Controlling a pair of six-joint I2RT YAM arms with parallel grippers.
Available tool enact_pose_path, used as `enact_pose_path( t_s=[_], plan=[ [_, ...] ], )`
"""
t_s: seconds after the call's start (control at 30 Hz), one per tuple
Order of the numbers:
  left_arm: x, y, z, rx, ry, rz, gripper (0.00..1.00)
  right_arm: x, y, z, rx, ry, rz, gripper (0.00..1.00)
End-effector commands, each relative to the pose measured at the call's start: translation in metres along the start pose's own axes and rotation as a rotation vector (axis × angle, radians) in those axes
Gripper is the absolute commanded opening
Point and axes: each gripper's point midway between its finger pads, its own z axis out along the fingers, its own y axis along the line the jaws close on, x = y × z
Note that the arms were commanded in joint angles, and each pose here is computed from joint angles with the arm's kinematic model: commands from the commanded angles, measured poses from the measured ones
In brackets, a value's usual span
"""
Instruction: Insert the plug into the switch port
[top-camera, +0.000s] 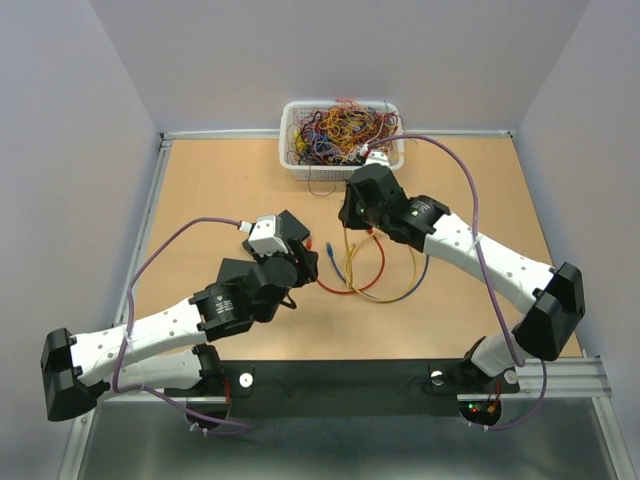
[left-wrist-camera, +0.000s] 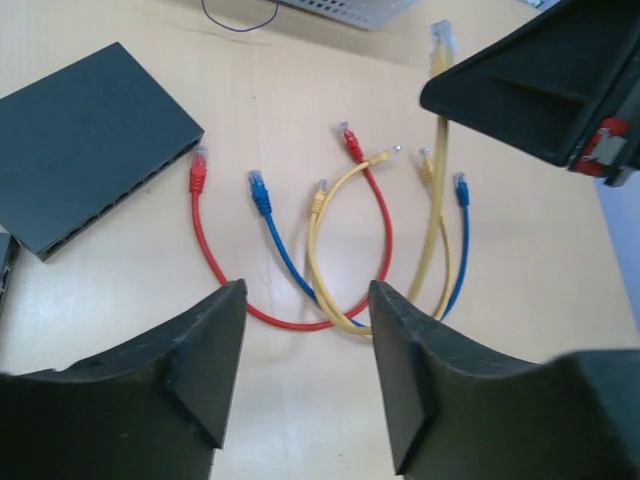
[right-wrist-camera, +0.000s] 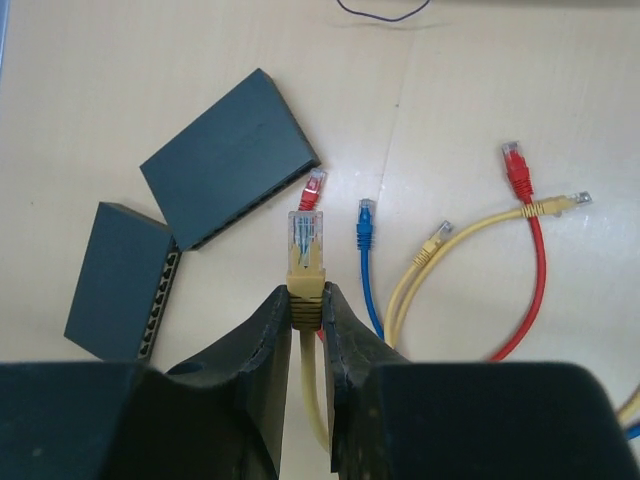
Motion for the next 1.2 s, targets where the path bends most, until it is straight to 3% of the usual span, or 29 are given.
enact_pose_path(
  t_s=[0.0,0.27,0.43,0.8,1.17],
  plan=[
    [0.006,0.015,0.003,-0.038,-0.019,-0.007,0.68,0.002,0.002,-0.005,-0.041,-0.014,-0.046,0.0],
    [-0.027,0.079,0.041,-0.111,-0.068,-0.108,0.7,0.045,0.033,0.013,-0.238,0.119,-0.033,0.01],
    [-0.042,0.113,0.068,-0.192,-0.051,-0.088,0.69,0.073,0.077,0.02,-0.424,0.2,-0.022,0.01],
    [-0.061,0.126,0.117,-0.123,-0.042,-0.078,0.68,0.147,0.081,0.065,-0.4,0.363,-0.055,0.01],
    [-0.072,0.148,0.141,-0.062,-0.089,-0.098,0.7,0.176,0.071,0.082,-0.365,0.399,-0.132,0.0]
  ],
)
